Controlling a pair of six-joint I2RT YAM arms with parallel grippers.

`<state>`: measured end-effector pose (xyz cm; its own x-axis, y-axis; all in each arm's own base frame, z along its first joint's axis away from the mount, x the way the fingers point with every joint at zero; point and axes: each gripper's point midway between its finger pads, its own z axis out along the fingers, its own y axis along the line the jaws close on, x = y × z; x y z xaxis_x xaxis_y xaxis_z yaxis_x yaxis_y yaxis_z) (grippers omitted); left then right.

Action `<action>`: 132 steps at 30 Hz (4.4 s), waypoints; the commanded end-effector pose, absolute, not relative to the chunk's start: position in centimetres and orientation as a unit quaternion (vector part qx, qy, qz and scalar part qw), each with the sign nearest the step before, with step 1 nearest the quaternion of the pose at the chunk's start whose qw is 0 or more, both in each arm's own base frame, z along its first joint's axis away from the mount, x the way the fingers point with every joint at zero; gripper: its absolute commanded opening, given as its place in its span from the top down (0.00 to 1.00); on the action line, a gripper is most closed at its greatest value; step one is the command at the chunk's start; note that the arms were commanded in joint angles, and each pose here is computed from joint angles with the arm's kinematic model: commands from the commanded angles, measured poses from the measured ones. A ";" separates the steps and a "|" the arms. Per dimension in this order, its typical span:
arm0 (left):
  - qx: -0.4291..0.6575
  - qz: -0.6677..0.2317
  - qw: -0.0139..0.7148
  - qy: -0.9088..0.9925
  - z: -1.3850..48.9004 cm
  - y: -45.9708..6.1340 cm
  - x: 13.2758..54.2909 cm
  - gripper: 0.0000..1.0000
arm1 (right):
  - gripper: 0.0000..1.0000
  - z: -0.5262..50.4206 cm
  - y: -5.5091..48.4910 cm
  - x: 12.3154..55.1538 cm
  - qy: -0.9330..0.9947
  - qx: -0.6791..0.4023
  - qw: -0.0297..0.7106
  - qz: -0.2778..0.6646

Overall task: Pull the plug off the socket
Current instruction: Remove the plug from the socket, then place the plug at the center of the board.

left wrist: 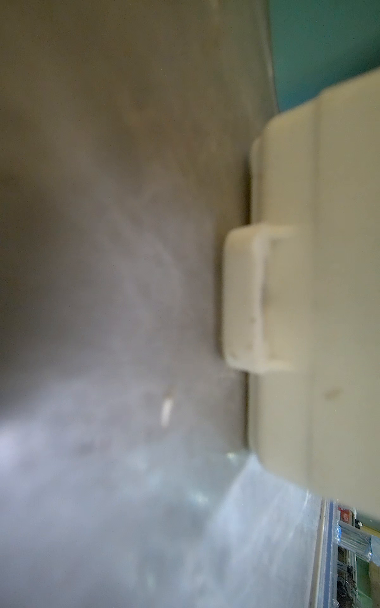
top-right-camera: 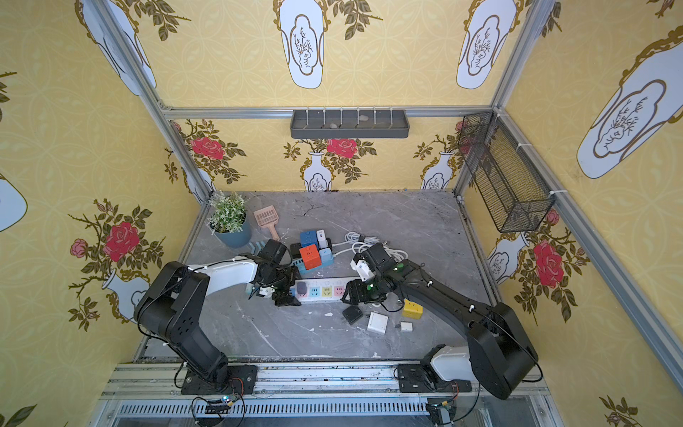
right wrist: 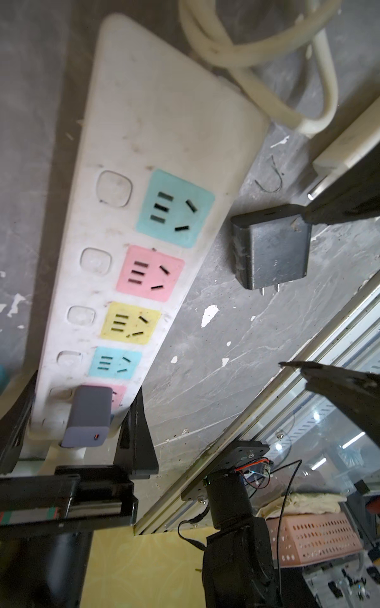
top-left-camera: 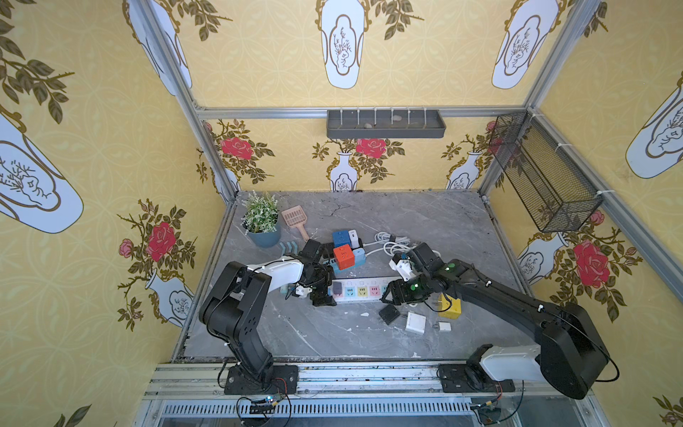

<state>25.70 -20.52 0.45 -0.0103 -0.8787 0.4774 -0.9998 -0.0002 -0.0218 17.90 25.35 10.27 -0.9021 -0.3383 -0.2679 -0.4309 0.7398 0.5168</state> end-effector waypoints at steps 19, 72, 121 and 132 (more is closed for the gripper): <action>0.824 0.141 0.082 -0.542 -1.9 -17.4 28.2 0.91 | 0.34 14.5 31.4 21.5 0.742 -0.513 0.289 0.320; 0.819 0.120 0.104 -0.552 -2.1 -17.6 27.0 0.91 | 0.50 6.0 43.1 22.4 0.653 -0.669 0.261 0.240; 0.814 0.135 0.096 -0.556 -2.0 -17.7 27.7 0.91 | 0.77 13.2 38.7 15.5 0.726 -0.554 0.232 0.334; 0.812 0.141 0.089 -0.560 -1.3 -17.5 27.7 0.91 | 0.75 11.3 37.5 11.9 0.809 -0.452 0.138 0.349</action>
